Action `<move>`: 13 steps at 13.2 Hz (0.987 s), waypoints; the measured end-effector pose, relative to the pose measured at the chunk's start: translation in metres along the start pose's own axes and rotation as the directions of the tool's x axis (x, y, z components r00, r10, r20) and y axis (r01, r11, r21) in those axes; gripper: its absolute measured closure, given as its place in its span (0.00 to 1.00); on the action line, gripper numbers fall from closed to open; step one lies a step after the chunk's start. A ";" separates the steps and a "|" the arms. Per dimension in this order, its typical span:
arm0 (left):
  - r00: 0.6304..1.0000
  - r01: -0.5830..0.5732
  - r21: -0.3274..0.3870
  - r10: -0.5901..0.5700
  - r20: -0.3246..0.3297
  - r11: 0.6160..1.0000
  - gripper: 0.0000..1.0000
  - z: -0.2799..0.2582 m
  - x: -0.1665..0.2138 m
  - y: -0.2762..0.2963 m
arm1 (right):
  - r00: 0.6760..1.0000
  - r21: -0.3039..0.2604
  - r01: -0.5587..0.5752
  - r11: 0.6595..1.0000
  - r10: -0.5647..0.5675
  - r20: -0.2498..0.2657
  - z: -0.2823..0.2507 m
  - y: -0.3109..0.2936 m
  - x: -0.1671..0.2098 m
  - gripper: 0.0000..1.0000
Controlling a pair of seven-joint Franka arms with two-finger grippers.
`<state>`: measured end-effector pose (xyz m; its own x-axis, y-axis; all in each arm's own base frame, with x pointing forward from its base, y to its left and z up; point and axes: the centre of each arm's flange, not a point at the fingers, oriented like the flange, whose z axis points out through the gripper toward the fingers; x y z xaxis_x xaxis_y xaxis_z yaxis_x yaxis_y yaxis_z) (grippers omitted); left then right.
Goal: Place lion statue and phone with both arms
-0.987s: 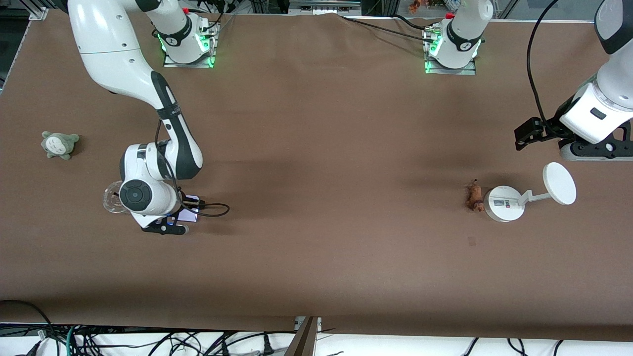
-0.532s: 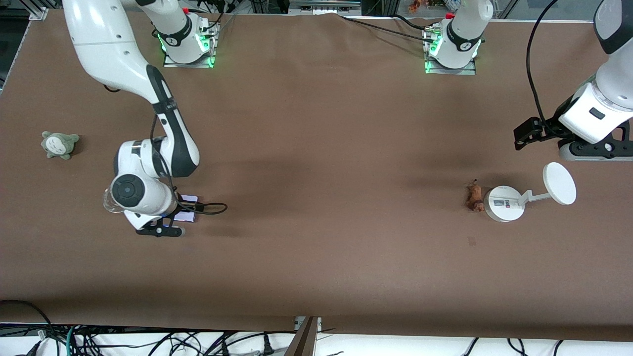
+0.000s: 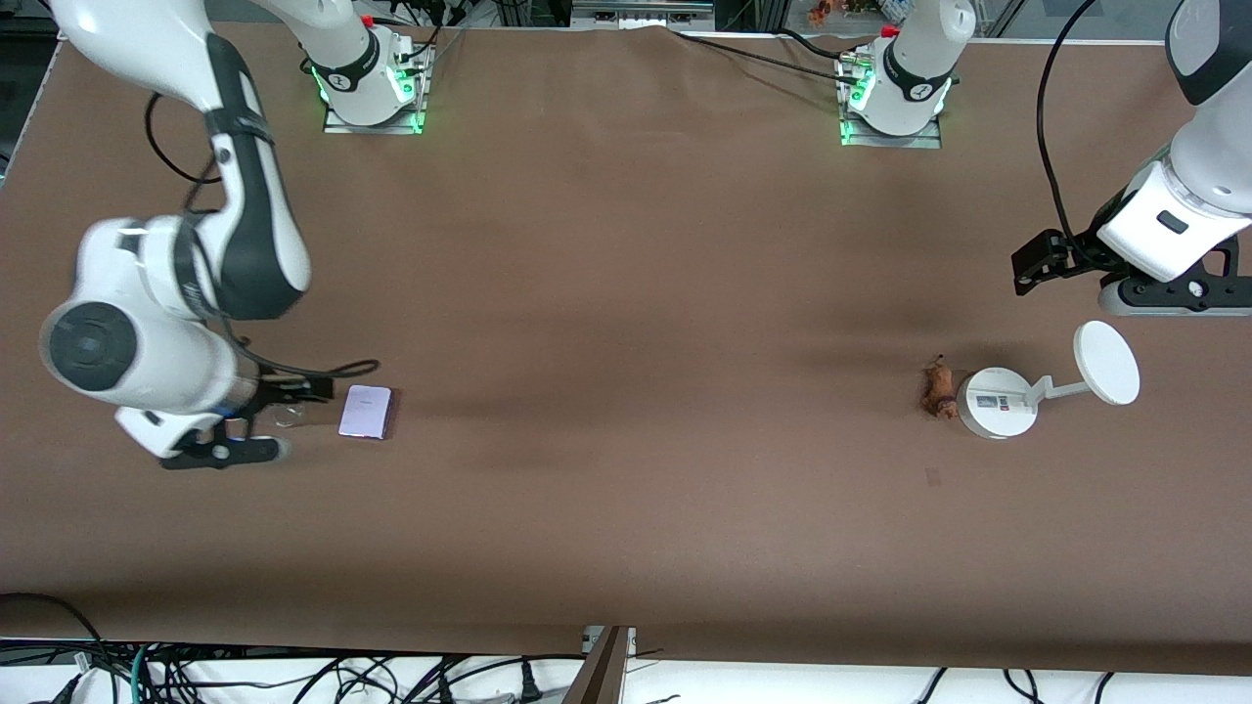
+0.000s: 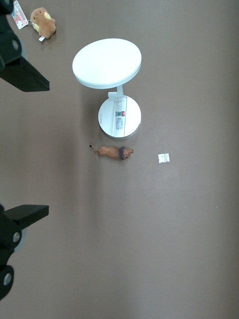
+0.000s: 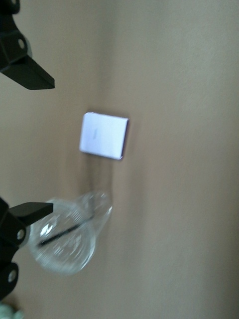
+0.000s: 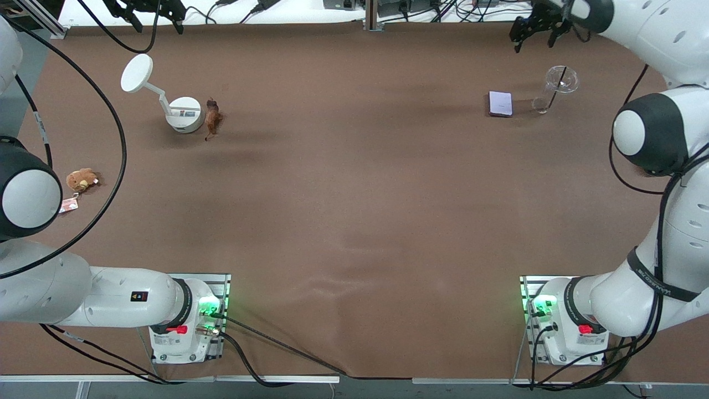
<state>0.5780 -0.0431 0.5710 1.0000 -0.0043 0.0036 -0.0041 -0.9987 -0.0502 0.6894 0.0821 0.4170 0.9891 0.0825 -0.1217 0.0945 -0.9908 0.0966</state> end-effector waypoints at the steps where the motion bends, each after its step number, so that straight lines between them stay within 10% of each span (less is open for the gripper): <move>1: 1.000 0.000 0.000 0.000 0.000 1.000 0.00 0.000 0.000 0.000 | 1.000 0.003 -0.009 1.000 0.009 0.004 -0.018 0.011 -0.009 0.00; 13: 1.000 0.012 0.002 -0.012 0.016 1.000 0.00 0.003 -0.001 -0.007 | 0.997 0.125 -0.061 0.990 0.067 -0.041 -0.160 0.087 -0.161 0.00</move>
<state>0.5770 -0.0361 0.5681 0.9999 0.0084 -0.0116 0.0078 -0.9986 -0.0522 0.5564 -0.0003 0.6027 0.9970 0.0205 -0.0745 0.0190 -0.9996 -0.0207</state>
